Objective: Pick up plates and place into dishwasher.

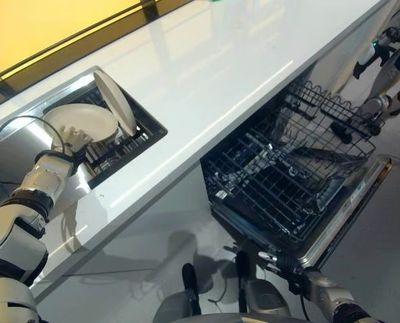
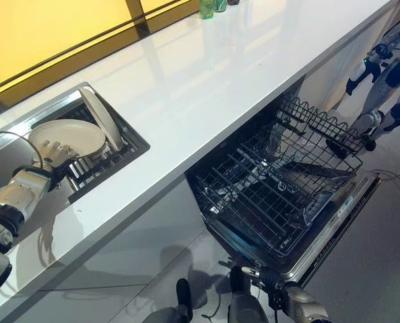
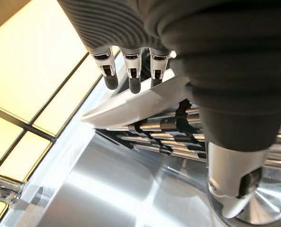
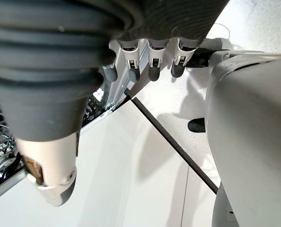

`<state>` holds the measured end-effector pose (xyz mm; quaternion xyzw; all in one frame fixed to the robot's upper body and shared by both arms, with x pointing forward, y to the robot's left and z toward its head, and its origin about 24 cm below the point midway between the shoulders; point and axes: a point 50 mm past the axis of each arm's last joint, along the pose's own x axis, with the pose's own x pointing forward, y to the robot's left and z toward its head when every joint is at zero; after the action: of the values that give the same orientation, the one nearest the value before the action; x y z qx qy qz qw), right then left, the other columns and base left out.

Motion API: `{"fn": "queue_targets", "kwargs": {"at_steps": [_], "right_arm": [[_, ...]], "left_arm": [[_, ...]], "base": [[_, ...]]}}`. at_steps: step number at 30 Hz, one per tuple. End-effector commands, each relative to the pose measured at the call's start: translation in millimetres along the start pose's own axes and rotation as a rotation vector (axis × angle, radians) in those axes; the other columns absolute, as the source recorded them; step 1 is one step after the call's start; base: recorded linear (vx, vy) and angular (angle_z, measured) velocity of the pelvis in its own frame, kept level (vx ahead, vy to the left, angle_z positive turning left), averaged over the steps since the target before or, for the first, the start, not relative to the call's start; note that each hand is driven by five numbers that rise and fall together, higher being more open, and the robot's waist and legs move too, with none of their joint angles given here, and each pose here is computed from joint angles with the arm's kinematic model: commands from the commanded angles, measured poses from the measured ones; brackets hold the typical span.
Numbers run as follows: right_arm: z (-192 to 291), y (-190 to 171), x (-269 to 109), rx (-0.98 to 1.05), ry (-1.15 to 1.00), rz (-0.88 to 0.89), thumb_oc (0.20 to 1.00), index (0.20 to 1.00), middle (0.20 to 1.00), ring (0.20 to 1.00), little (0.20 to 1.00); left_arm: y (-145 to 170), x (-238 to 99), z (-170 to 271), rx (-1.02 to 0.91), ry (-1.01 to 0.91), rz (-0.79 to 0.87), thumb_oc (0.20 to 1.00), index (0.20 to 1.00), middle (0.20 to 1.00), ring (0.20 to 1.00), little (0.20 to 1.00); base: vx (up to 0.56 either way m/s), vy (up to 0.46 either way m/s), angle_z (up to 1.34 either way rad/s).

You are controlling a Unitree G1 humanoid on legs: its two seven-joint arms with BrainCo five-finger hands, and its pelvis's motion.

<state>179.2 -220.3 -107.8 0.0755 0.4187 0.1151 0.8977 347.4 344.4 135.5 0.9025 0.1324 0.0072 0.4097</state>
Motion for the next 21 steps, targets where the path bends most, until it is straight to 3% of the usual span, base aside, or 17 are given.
{"fn": "queue_targets", "kwargs": {"at_steps": [1,3,9,15,21], "right_arm": [[28,5,5,-0.015,-0.097,0.046,1.000,1.000,1.000,1.000,1.000],[27,7,5,-0.010,-0.101,0.053,1.000,1.000,1.000,1.000,1.000],[22,15,8,-0.009,-0.099,0.071,1.000,1.000,1.000,1.000,1.000],[20,19,9,0.000,-0.096,0.075,1.000,1.000,1.000,1.000,1.000],[24,21,10,-0.002,-0.102,0.081,1.000,1.000,1.000,1.000,1.000]], "left_arm": [[43,3,-58,-0.165,0.282,0.242,1.000,1.000,1.000,1.000,1.000],[58,0,-74,-0.335,0.368,0.370,1.000,1.000,1.000,1.000,1.000],[61,-5,-89,-0.621,0.504,0.492,1.000,1.000,1.000,1.000,1.000],[61,-4,-87,-0.739,0.510,0.487,1.000,1.000,1.000,1.000,1.000],[57,1,-75,-0.710,0.464,0.383,1.000,1.000,1.000,1.000,1.000]], "base": [[0.00,0.000,0.00],[-0.02,-0.035,-0.01],[0.00,-0.037,0.01],[0.00,0.000,0.00],[0.00,0.000,0.00]]}}
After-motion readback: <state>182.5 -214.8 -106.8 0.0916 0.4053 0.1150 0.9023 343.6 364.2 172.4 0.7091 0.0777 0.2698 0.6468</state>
